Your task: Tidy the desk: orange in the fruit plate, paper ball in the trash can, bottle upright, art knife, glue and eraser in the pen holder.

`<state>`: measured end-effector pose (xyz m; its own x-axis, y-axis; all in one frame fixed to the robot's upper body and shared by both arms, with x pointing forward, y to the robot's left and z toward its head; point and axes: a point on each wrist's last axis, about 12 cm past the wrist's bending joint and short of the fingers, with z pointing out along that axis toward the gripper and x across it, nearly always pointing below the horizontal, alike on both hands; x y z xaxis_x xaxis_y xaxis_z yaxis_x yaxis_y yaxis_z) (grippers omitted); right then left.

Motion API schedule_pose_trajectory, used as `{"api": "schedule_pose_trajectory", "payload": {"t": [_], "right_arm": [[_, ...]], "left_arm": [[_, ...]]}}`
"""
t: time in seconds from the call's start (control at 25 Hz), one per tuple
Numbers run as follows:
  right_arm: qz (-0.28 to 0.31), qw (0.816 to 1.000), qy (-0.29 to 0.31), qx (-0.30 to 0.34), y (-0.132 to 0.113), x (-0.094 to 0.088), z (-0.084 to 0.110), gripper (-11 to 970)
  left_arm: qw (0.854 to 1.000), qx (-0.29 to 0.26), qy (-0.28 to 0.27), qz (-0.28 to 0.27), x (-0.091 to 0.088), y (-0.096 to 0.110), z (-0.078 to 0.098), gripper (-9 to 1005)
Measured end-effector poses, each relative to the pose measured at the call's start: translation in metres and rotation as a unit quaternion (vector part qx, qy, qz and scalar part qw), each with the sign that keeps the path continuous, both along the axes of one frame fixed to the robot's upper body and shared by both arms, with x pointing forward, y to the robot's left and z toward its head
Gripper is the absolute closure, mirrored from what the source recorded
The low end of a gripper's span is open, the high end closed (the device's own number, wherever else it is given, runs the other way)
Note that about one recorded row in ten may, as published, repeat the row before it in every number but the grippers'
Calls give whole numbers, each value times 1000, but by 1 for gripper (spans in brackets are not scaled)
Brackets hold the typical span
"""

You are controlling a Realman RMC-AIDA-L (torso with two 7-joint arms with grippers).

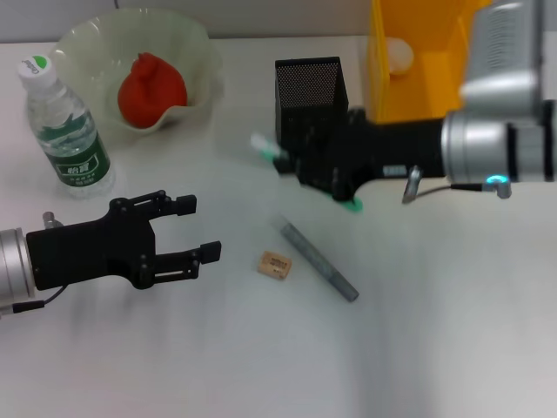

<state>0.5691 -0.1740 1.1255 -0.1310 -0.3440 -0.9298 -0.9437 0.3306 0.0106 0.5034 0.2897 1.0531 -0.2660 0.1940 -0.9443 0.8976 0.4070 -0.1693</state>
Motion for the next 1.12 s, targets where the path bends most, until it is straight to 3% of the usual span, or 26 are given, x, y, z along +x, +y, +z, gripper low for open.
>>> {"api": "schedule_pose_trajectory", "payload": {"t": [0.16,0.44,0.6,1.12], "right_arm": [[-20,994,-45,96,-14,-2,0,794],[-91,963,-83,238,-37,9,-1,794],[-110,957,-107,246,-36,18,-1,794],[-155,967,-98,177,-12,51,-9,786]], "left_arm": [[1000,-1,3,1,0,0,1,195],[1000,-2,7,1,2,1,2,195],[1000,-2,6,1,2,1,2,195],[1000,0,-1,-2,1,-1,1,195]]}}
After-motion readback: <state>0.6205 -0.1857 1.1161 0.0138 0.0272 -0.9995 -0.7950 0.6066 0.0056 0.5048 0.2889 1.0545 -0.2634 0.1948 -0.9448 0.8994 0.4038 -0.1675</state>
